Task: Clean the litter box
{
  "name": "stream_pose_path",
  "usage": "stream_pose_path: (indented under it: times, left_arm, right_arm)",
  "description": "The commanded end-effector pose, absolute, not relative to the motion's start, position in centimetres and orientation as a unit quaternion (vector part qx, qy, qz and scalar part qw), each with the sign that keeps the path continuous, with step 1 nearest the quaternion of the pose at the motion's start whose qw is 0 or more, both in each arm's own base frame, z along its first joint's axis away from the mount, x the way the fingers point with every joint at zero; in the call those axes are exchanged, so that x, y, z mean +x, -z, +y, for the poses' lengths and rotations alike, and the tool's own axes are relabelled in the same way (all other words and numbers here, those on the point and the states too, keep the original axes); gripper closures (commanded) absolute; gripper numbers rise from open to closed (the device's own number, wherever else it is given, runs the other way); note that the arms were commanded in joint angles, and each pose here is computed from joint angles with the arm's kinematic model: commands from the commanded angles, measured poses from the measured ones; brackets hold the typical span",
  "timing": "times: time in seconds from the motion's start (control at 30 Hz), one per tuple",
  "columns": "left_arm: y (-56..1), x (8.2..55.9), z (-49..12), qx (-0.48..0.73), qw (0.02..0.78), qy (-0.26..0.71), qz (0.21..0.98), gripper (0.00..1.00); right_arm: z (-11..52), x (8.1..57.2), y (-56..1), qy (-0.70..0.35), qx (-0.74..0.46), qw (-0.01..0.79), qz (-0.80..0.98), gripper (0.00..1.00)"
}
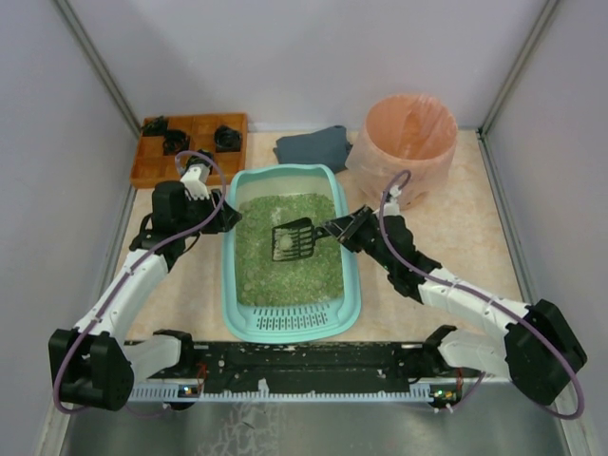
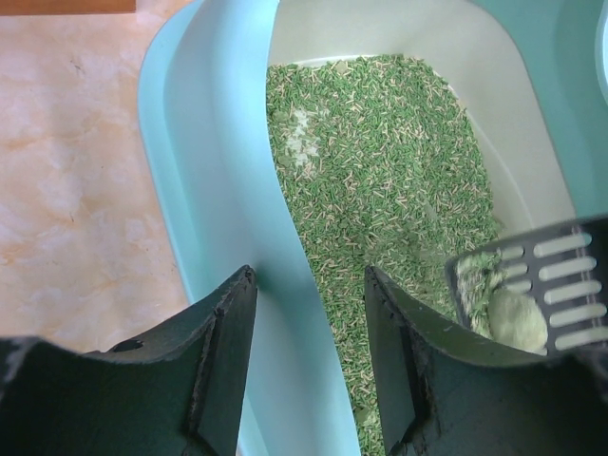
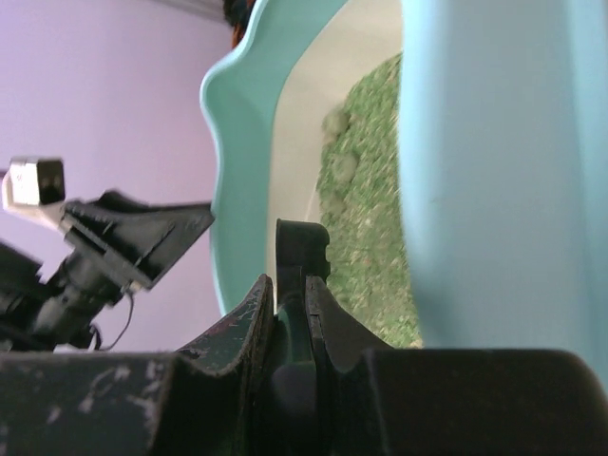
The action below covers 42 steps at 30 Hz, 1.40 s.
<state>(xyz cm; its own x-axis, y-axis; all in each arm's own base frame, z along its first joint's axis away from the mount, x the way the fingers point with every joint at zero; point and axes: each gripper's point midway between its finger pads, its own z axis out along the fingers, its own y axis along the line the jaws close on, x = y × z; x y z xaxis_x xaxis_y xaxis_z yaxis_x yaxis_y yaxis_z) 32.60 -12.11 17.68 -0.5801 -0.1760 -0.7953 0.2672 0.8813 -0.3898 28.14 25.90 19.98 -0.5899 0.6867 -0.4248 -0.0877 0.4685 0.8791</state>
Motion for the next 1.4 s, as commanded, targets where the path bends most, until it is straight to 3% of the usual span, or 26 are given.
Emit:
stream_pose_path:
  times: [0.0, 0.13, 0.3, 0.43, 0.6, 0.73, 0.87, 1.0, 1.17, 1.37]
  left_arm:
    - [-18.3, 32.9, -12.3, 0.029, 0.467, 0.251, 0.848, 0.45]
    - [-18.2, 32.8, -12.3, 0.029, 0.466, 0.251, 0.848, 0.45]
    - [-18.3, 33.0, -12.5, 0.030, 0.464, 0.255, 0.848, 0.45]
    - [-18.1, 32.8, -12.3, 0.028, 0.461, 0.250, 0.851, 0.46]
    - [-18.2, 32.9, -12.5, 0.030, 0.464, 0.255, 0.848, 0.46]
    - [-18.1, 33.0, -12.4, 0.028, 0.458, 0.253, 0.852, 0.46]
    - [-18.0, 32.9, -12.5, 0.029, 0.459, 0.256, 0.850, 0.46]
    - [-18.0, 33.0, -12.4, 0.028, 0.455, 0.254, 0.853, 0.46]
    - [-17.7, 32.8, -12.2, 0.027, 0.459, 0.249, 0.853, 0.46]
    - [-17.4, 32.9, -12.0, 0.024, 0.453, 0.241, 0.858, 0.46]
  right_arm:
    - [27.1, 27.2, -23.0, -0.549, 0.172, 0.396, 0.715, 1.00]
    - [24.2, 28.1, -21.9, -0.557, 0.247, 0.391, 0.689, 1.00]
    - [27.1, 27.1, -23.5, -0.610, 0.178, 0.358, 0.683, 1.00]
    - [23.9, 28.5, -21.6, -0.579, 0.261, 0.378, 0.673, 1.00]
    - [27.2, 27.2, -24.2, -0.604, 0.169, 0.370, 0.685, 1.00]
    - [23.5, 28.7, -22.3, -0.570, 0.253, 0.390, 0.677, 1.00]
    - [26.4, 27.7, -24.5, -0.607, 0.185, 0.372, 0.677, 1.00]
    - [24.7, 28.7, -21.7, -0.576, 0.257, 0.363, 0.686, 1.00]
    - [27.9, 28.0, -24.2, -0.616, 0.180, 0.349, 0.682, 1.00]
    - [26.0, 29.1, -23.8, -0.577, 0.225, 0.376, 0.689, 1.00]
